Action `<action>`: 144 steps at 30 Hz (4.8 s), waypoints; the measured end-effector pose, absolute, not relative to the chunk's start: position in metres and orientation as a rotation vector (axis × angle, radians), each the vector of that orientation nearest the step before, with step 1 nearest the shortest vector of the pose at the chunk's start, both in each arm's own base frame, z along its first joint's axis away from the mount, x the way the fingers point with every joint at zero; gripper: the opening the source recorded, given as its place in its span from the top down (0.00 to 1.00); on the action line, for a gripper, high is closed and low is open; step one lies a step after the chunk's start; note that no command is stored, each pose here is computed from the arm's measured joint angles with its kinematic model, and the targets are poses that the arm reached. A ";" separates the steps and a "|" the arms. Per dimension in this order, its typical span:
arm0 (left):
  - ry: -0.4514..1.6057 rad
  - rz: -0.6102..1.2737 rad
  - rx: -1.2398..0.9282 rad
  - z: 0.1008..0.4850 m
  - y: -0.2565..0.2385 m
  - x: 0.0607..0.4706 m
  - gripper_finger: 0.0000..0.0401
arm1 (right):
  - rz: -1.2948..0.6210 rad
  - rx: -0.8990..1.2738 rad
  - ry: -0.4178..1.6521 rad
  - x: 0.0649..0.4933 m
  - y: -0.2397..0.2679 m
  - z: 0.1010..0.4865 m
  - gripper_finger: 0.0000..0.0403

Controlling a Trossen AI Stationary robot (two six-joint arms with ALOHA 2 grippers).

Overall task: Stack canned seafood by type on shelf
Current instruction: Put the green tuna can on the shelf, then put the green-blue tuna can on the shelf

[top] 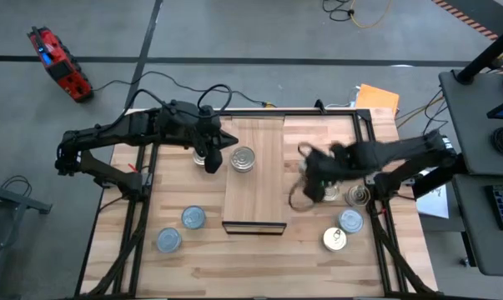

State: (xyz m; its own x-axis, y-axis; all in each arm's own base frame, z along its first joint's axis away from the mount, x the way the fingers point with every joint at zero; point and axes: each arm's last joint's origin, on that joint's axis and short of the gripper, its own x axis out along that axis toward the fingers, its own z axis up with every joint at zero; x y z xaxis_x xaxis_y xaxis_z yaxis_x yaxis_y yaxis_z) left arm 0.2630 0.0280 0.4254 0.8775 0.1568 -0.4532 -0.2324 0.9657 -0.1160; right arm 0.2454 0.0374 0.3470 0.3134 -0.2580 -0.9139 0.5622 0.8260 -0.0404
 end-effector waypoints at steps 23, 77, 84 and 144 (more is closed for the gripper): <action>0.223 0.315 -0.151 0.505 0.024 0.185 1.00 | -0.353 -0.681 0.920 0.325 -0.068 0.357 0.67; 0.208 0.342 -0.126 0.510 0.024 0.176 1.00 | -0.389 -0.570 1.088 0.359 -0.095 0.298 0.65; 0.208 0.342 -0.126 0.510 0.024 0.176 1.00 | -0.389 -0.458 1.057 0.359 -0.094 0.297 0.56; 0.861 0.228 -0.522 0.448 -0.021 0.175 1.00 | -0.302 0.206 0.500 0.279 -0.007 0.412 0.44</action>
